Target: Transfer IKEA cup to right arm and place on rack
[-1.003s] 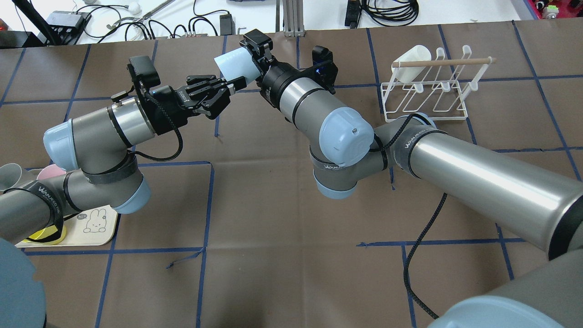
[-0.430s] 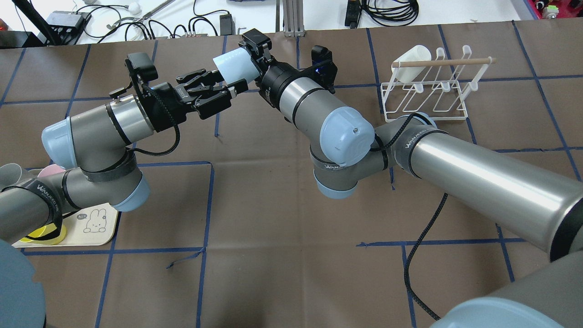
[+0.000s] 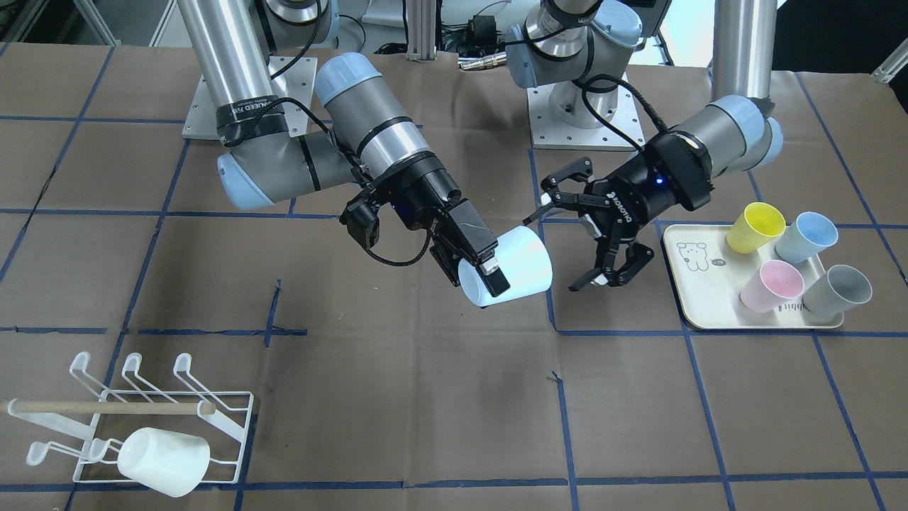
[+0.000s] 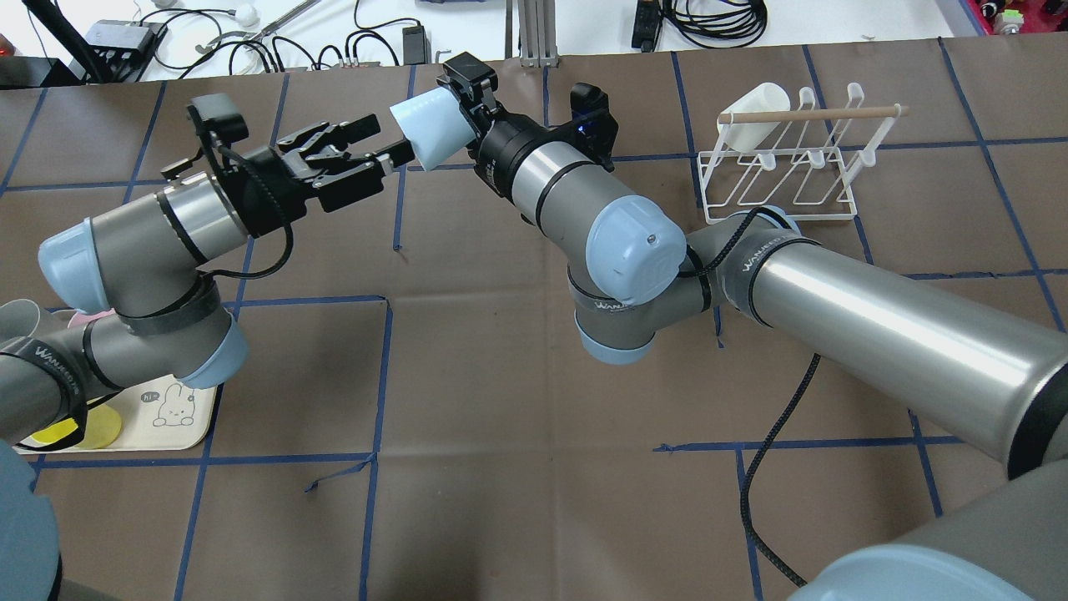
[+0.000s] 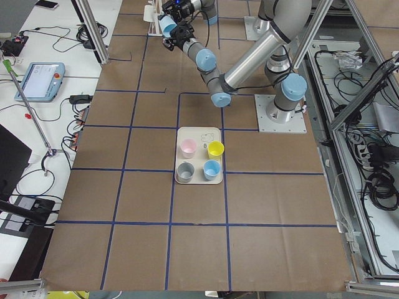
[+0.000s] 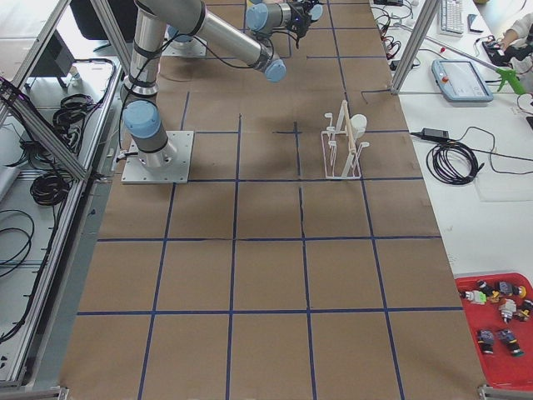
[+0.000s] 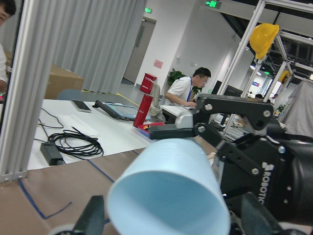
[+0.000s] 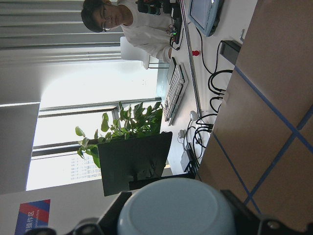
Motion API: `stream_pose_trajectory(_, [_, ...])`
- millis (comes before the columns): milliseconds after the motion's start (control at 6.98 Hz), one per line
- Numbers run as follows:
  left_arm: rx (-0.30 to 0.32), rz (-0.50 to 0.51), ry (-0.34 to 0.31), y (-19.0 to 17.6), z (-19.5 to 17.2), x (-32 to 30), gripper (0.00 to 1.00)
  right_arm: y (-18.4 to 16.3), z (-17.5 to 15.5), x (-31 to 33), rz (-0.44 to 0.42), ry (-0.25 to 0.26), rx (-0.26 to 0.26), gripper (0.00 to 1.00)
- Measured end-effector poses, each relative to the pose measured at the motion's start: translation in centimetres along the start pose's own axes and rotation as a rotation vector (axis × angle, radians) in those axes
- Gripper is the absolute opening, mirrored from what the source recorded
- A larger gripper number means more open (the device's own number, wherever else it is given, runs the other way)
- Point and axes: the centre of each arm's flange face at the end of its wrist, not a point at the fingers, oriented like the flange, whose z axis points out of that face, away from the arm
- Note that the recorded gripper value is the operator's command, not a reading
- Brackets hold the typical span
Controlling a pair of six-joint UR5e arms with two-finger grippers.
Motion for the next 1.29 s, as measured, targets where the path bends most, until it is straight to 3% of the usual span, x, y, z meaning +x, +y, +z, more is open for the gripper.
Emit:
stream_pose_trajectory(287, [0.035, -0.028, -0.086, -0.3, -3.8, -3.1, 0.98, -0.2, 0.0, 0.0, -0.008, 0.001, 0.001, 0.47])
stream_pose_trajectory(573, [0.041, -0.056, -0.123, -1.6, -4.8, -4.2, 0.98, -2.2, -0.2, -0.3, -0.088, 0.0, 0.026, 0.47])
stream_pose_trajectory(717, [0.027, -0.111, -0.156, -4.0, -4.8, -5.0, 0.98, -3.7, -0.3, -0.5, -0.127, -0.001, 0.037, 0.47])
stream_pose_trajectory(1003, [-0.045, -0.269, -0.258, -10.9, -4.0, -7.3, 0.98, -6.1, -0.8, -1.1, -0.187, -0.007, 0.047, 0.38])
stream_pose_trajectory(1290, [-0.192, -0.452, -0.398, -16.4, -0.8, -8.0, 0.98, -9.2, -1.6, -1.8, -0.459, 0.013, 0.058, 0.33])
